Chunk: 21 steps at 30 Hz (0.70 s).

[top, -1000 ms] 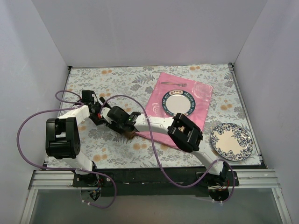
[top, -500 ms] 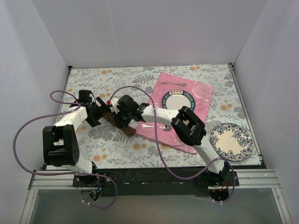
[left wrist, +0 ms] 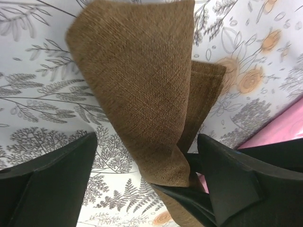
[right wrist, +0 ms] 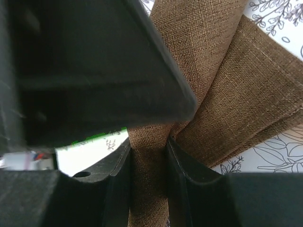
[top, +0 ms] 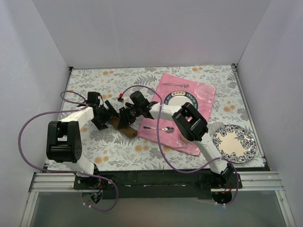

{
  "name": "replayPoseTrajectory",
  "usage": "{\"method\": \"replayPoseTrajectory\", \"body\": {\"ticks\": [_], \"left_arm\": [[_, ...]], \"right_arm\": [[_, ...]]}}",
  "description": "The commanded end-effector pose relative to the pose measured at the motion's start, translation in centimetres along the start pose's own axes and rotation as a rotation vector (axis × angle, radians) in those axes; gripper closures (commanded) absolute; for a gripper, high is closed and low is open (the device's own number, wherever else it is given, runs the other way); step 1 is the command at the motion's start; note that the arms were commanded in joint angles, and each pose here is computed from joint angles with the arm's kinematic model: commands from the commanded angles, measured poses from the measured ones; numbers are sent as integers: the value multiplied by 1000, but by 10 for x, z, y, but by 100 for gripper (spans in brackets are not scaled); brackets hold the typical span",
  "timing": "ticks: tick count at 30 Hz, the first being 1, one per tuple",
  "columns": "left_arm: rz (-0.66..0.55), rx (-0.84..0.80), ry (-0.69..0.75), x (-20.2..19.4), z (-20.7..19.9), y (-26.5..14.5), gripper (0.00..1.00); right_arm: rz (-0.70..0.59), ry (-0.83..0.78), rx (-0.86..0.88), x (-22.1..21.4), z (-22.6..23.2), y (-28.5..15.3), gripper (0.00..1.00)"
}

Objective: Fold the napkin, place the utensils inside, and roll it up
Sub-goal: Roll the napkin with the utensil

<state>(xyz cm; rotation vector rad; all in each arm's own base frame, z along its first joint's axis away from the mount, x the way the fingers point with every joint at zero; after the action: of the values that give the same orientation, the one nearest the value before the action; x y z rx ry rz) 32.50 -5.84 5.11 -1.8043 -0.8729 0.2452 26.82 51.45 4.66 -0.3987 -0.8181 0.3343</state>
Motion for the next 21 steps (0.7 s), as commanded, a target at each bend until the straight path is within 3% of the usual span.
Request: {"method": "replayPoseTrajectory", "body": {"ticks": [1,4,11,16,18,21], "left_arm": [[-22,33,60,5,-8,12,16],[-34,88,64,9,1,18,23],[-79,159,101,24,9,24,65],[-74,143,105,25,5,24,70],[-61,136,109,23,4,25,75],[-28,111,115,19,-1,26,76]], "right_arm": [[37,188,153,-23,3,3,63],[26,208,185,-21,-1,0,62],[44,173,84,-23,-10,-9,53],[68,61,-59,-15,-11,-28,44],[60,-51,-117,-3,-6,-36,37],[71,-164,-246,5,1,-46,27]]}}
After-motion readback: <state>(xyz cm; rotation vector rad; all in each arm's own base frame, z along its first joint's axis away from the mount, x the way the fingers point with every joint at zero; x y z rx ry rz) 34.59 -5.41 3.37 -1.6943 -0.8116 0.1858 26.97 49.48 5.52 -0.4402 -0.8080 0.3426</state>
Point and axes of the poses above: each gripper's point midway between its finger pads, its own y axis out along the fingers, its own z axis along the line the jaws close on, x = y × z, the point moved 1 cm from there along -y, back along the fingers, and after that the axes turned 3 degrees about -y, right-handed, at the moved point
